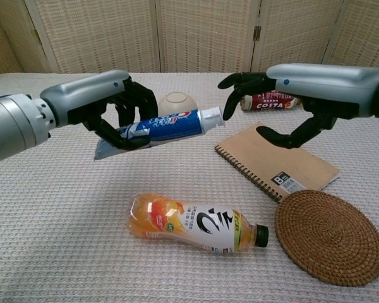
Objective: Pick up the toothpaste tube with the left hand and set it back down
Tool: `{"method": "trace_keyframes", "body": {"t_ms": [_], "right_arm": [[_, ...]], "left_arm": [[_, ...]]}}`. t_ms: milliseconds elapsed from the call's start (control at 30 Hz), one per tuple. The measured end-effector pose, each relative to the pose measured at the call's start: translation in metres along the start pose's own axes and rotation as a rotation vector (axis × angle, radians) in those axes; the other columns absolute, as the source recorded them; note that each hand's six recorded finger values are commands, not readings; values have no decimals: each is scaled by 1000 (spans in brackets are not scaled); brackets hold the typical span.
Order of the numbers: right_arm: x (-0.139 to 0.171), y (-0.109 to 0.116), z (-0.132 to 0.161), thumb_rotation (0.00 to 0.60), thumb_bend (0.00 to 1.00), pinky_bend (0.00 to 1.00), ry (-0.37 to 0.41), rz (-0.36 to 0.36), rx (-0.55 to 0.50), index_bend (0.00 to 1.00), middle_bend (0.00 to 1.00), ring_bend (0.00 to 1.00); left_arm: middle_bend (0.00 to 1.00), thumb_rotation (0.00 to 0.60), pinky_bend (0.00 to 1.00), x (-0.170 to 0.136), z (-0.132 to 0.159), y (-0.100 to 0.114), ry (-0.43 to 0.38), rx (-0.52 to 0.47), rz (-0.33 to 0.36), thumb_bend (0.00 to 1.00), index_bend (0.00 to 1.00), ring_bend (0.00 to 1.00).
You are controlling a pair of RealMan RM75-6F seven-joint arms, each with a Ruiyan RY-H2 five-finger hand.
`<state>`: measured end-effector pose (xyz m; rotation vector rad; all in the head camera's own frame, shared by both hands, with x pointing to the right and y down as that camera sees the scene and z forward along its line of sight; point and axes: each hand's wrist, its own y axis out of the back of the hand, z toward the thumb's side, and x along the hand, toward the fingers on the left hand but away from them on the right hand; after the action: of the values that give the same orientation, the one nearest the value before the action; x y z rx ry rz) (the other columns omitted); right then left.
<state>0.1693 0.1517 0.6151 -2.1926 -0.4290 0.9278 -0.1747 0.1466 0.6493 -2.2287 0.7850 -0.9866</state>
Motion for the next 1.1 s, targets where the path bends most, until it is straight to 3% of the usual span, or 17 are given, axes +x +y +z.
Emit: {"method": "trace_keyframes", "body": {"t_ms": [333, 433, 467, 567, 700, 1100], "right_arm": [[8, 9, 3, 600, 630, 0, 29, -38, -122, 302, 62, 0], [13, 15, 3, 600, 619, 0, 48, -67, -190, 234, 47, 0], [14, 16, 3, 600, 592, 0, 54, -74, -212, 204, 41, 0], [16, 17, 2, 568, 354, 0, 73, -87, -284, 31, 4, 0], [14, 15, 4, 445, 140, 0, 95, -75, -385, 0, 0, 0], [-12, 8, 12, 408, 100, 0, 183, -111, -638, 0, 0, 0]], "left_arm": [[811, 600, 499, -3, -5, 3, -6, 0, 36, 742, 729, 708], [811, 600, 499, -6, -5, 2, -20, -2, 52, 741, 728, 708], [811, 600, 499, -7, -5, 1, -26, -1, 55, 741, 728, 708], [811, 600, 498, -8, -4, -2, -37, -3, 61, 742, 728, 708], [811, 600, 496, -6, 0, -1, -44, -11, 69, 742, 729, 708], [811, 600, 482, -1, 14, -1, -61, -46, 77, 742, 729, 708]]}}
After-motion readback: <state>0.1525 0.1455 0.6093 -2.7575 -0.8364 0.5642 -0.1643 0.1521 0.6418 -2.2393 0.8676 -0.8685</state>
